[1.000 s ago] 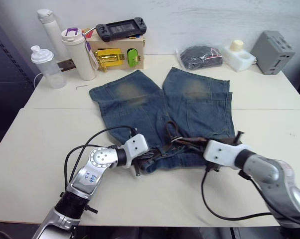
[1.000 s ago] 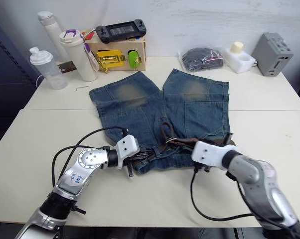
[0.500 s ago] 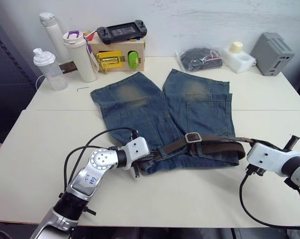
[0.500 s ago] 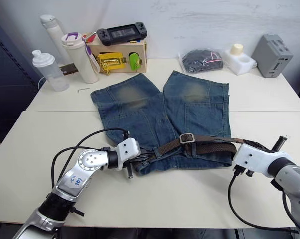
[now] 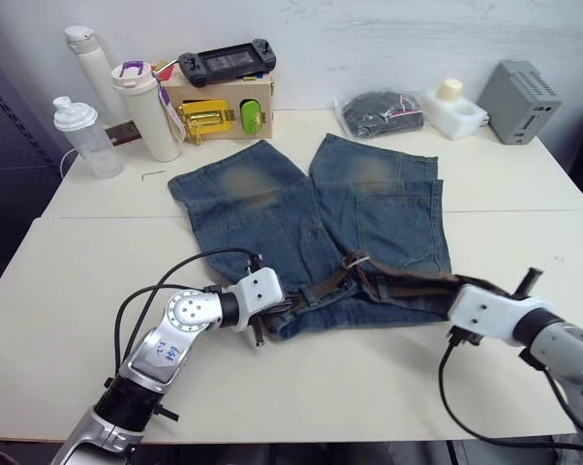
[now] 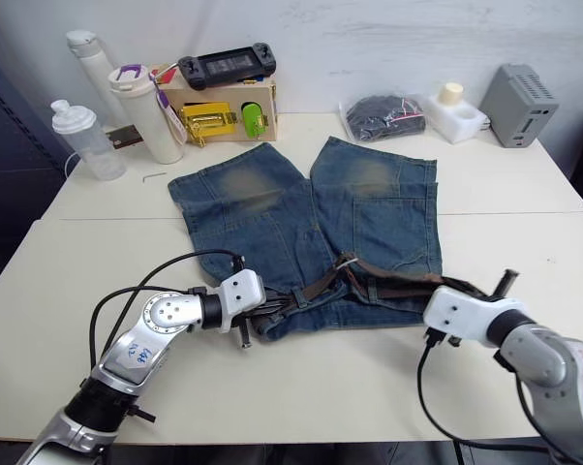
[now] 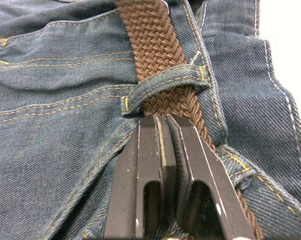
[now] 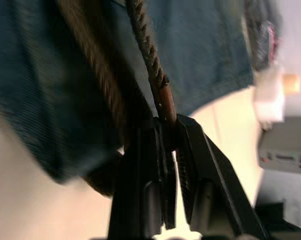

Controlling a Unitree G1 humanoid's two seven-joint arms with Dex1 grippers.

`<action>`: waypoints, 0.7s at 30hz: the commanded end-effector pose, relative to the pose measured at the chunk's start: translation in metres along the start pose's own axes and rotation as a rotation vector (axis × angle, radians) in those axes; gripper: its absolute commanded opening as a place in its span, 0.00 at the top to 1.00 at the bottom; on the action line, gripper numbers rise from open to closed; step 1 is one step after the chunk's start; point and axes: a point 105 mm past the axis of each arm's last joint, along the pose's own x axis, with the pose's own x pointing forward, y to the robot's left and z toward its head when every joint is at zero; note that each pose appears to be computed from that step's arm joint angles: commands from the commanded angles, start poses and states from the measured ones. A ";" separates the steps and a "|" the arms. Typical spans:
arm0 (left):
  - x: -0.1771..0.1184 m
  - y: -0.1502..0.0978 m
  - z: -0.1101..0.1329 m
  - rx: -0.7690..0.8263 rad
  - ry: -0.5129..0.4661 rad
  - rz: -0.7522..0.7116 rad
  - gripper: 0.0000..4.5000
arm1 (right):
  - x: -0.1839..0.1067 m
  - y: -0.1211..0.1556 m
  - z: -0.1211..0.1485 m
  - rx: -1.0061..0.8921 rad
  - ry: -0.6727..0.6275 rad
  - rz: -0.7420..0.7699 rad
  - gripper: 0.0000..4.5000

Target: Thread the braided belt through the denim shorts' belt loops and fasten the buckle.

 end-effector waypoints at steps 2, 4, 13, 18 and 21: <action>-0.023 0.005 -0.024 -0.107 0.076 0.056 0.94 | -0.001 -0.005 0.013 0.058 -0.025 -0.032 0.35; -0.029 0.009 -0.016 -0.131 0.036 0.079 0.94 | -0.003 -0.007 0.014 0.075 -0.022 -0.045 0.12; -0.051 0.015 0.011 -0.238 -0.097 0.073 0.94 | -0.026 0.015 0.077 0.145 -0.361 0.145 0.01; -0.050 0.018 0.017 -0.243 -0.121 0.091 0.94 | -0.013 0.018 0.066 0.052 -0.294 0.093 0.01; -0.049 0.017 0.022 -0.250 -0.144 0.092 0.94 | -0.005 0.023 0.055 -0.019 -0.244 0.065 0.01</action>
